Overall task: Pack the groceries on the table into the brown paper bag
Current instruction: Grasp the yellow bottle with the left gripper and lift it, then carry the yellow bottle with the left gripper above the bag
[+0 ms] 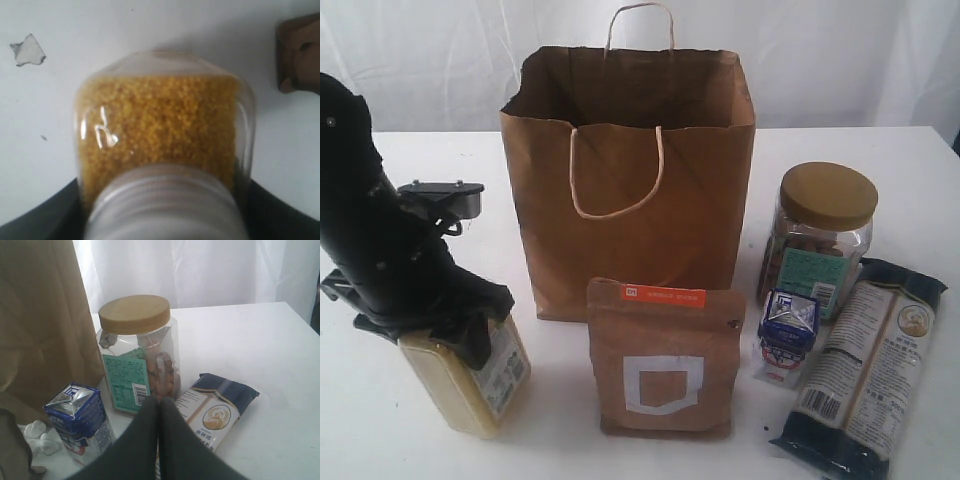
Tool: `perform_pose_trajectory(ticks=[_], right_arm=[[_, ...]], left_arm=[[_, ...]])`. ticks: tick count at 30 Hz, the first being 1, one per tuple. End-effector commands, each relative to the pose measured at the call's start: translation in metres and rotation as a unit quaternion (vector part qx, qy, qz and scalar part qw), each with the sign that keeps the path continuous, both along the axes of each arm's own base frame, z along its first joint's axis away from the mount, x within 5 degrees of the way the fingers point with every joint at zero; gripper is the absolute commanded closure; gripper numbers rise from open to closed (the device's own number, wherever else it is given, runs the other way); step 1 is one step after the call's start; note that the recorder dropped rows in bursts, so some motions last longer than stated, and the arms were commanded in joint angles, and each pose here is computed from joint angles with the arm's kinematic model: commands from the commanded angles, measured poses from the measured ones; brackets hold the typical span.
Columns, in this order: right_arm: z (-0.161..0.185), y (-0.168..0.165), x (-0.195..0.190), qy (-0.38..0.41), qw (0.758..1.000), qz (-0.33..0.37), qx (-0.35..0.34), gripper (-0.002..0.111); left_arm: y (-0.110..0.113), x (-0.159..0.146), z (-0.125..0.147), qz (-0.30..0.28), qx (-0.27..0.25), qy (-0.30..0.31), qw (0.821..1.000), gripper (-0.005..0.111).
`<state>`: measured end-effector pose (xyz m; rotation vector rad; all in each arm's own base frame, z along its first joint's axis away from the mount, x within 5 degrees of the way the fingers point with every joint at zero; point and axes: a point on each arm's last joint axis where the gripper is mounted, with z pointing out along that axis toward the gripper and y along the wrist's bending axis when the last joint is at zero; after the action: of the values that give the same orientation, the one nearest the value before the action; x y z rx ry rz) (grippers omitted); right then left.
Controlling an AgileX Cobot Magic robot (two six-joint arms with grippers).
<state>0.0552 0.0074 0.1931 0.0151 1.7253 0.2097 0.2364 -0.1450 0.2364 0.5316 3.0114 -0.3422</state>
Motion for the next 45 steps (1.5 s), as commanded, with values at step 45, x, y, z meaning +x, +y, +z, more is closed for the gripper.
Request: perform_pose_trajectory(ticks=[45], right_arm=[[-0.001, 0.0, 0.0, -0.004, 1.0, -0.002, 0.002, 0.108]], left_arm=[[0.007, -0.042, 0.263, -0.079, -0.263, -0.422, 0.864, 0.107]])
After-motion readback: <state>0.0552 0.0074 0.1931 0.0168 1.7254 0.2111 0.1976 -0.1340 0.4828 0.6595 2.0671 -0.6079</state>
